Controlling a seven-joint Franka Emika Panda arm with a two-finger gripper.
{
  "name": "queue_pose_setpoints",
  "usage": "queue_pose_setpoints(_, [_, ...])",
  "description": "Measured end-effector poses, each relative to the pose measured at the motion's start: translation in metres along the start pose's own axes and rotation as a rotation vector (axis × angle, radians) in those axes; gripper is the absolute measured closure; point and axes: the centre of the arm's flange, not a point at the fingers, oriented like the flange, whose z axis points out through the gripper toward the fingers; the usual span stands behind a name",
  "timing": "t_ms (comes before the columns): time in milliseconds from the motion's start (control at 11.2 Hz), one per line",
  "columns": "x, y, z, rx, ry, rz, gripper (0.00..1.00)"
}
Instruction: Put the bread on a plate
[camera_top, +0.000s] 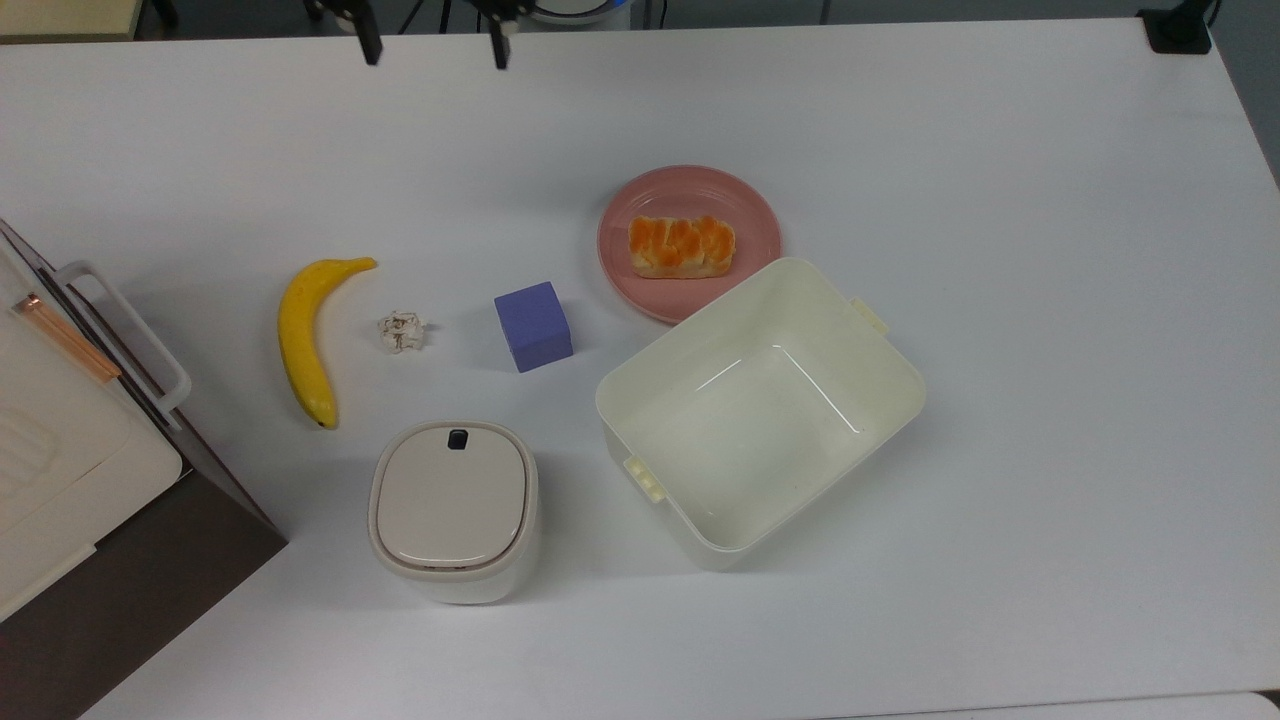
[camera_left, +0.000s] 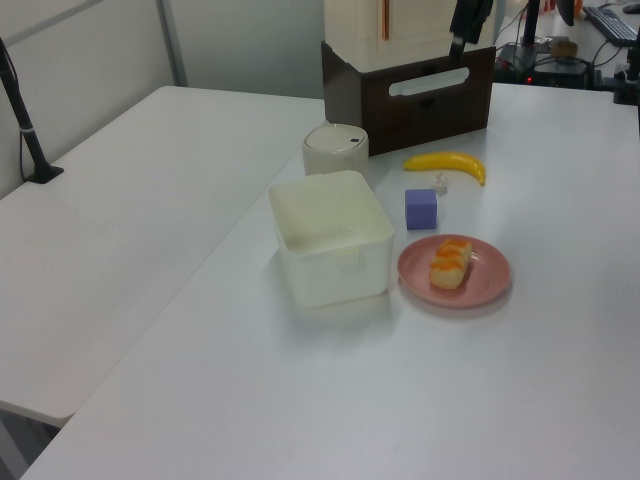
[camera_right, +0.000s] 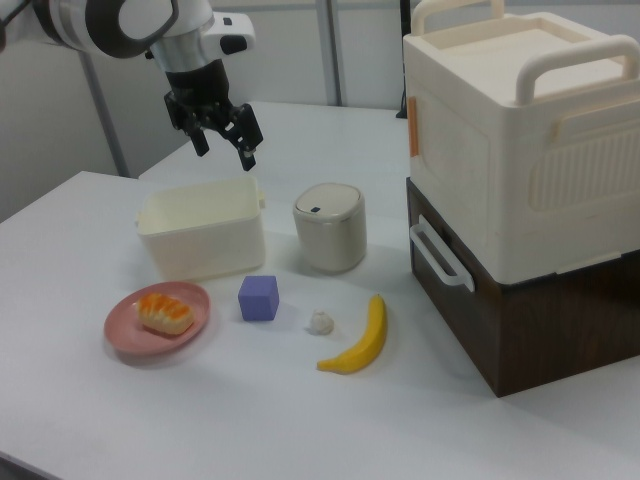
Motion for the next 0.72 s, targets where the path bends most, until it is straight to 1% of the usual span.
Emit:
queue_pose_setpoints(269, [-0.004,0.028,-0.012,-0.002,0.01,0.052,0.0])
queue_pose_setpoints(448, [-0.013,0.046,-0.035,-0.004,-0.025,0.085,0.0])
queue_pose_setpoints(538, [-0.017,0.051,-0.049,-0.004,-0.039,0.093,0.0])
queue_pose_setpoints(717, [-0.024,0.042,-0.064,0.0,-0.067,0.079,0.0])
